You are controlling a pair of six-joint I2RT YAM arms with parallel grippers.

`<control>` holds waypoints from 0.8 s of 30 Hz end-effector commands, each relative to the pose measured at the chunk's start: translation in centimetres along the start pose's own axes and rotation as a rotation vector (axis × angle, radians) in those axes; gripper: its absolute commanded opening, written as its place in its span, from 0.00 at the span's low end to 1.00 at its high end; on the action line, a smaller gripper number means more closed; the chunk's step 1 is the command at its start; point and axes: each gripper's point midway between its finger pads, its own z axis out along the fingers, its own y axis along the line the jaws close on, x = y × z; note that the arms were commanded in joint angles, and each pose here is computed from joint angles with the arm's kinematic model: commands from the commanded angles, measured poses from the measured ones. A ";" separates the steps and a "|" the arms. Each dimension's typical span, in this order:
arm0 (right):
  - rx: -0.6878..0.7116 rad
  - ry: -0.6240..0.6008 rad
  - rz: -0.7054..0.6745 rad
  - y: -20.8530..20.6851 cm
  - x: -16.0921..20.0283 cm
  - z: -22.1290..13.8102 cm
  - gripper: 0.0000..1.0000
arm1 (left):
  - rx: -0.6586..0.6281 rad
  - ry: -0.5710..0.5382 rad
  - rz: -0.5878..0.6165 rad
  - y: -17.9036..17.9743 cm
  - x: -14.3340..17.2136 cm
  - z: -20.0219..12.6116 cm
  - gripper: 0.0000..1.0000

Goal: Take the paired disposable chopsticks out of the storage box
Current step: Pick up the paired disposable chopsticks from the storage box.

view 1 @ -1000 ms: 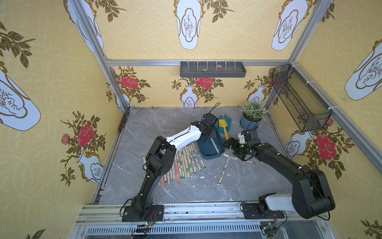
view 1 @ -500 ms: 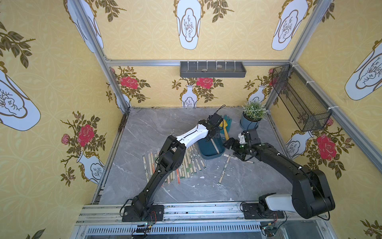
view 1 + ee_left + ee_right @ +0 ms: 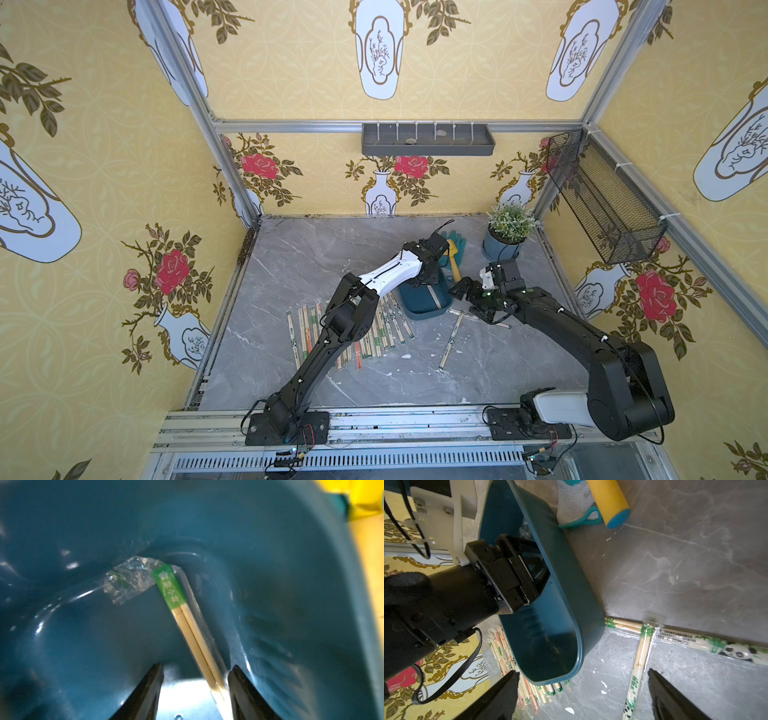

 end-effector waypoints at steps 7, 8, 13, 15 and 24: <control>-0.021 -0.013 -0.008 0.7 -0.4 -0.2 0.97 | -0.074 0.084 0.039 2.7 3.2 0.7 0.45; -0.021 -0.014 -0.009 0.7 -0.4 -0.2 0.97 | -0.075 0.087 0.038 2.9 3.4 0.7 0.43; -0.020 -0.012 -0.004 0.6 -0.4 0.0 0.97 | -0.079 0.086 0.035 3.4 3.6 0.6 0.31; -0.019 -0.012 -0.004 0.6 -0.5 0.0 0.97 | -0.069 0.086 0.036 3.2 3.6 0.7 0.26; -0.014 -0.011 -0.003 0.5 -0.4 0.0 0.98 | -0.010 0.042 0.057 1.9 2.3 0.4 0.01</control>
